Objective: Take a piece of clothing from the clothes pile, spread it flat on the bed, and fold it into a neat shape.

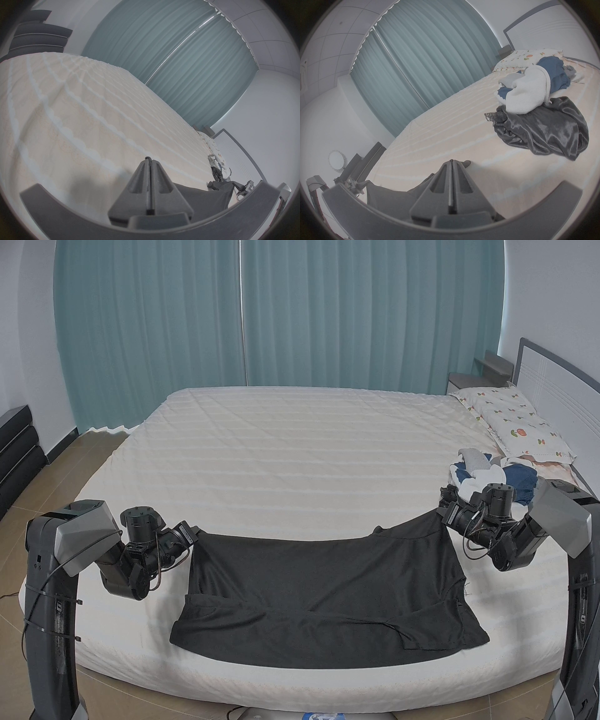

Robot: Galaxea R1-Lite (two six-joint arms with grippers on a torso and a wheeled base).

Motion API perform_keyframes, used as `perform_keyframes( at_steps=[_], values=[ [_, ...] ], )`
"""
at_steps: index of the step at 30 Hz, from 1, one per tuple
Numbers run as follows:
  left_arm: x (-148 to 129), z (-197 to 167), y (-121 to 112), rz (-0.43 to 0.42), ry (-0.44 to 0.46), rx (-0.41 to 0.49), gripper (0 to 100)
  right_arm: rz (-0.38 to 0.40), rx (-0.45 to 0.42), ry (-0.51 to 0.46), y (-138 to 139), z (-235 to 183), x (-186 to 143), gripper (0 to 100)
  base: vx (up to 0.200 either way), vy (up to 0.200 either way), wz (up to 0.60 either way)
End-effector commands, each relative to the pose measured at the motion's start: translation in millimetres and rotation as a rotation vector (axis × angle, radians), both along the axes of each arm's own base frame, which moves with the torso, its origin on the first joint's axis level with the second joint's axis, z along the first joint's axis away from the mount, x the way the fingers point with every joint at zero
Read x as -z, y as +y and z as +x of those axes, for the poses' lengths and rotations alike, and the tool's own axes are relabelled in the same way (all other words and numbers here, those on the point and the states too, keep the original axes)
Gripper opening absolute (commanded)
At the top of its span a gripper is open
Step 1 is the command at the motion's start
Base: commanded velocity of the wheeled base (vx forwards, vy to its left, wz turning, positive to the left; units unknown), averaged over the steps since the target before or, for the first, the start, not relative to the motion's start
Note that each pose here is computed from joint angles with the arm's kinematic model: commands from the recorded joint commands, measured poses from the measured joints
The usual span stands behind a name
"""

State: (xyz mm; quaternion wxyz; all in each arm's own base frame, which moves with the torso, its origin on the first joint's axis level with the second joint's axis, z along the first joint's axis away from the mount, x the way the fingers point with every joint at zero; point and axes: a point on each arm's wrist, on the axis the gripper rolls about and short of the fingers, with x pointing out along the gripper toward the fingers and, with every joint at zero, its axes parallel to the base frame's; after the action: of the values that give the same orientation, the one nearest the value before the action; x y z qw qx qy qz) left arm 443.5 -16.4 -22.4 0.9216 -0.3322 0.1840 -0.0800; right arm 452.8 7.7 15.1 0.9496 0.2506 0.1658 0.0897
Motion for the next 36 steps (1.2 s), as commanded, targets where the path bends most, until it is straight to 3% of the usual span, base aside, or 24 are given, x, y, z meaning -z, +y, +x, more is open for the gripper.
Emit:
perform_keyframes(
  at_steps=[1, 16, 25, 36],
  values=[
    [-8, -5, 3, -0.001, -0.005, -0.004, 0, 0.003, -0.003, 0.009, -4, -11, -8, 0, 0.000, 0.000, 0.00],
    [-22, -17, 2, 0.023, -0.011, 0.011, 0, 0.028, -0.075, 0.077, -13, -60, -11, 0, 0.000, 0.000, 0.00],
    [-24, -43, 7, 0.066, 0.022, 0.020, 0, 0.056, -0.116, 0.112, -24, -98, -27, 0, 0.000, 0.000, 0.00],
    [-1, -76, 4, 0.144, 0.091, 0.065, 0, 0.015, -0.202, 0.269, -32, -147, 7, 0, 0.000, 0.000, 0.00]
  ],
)
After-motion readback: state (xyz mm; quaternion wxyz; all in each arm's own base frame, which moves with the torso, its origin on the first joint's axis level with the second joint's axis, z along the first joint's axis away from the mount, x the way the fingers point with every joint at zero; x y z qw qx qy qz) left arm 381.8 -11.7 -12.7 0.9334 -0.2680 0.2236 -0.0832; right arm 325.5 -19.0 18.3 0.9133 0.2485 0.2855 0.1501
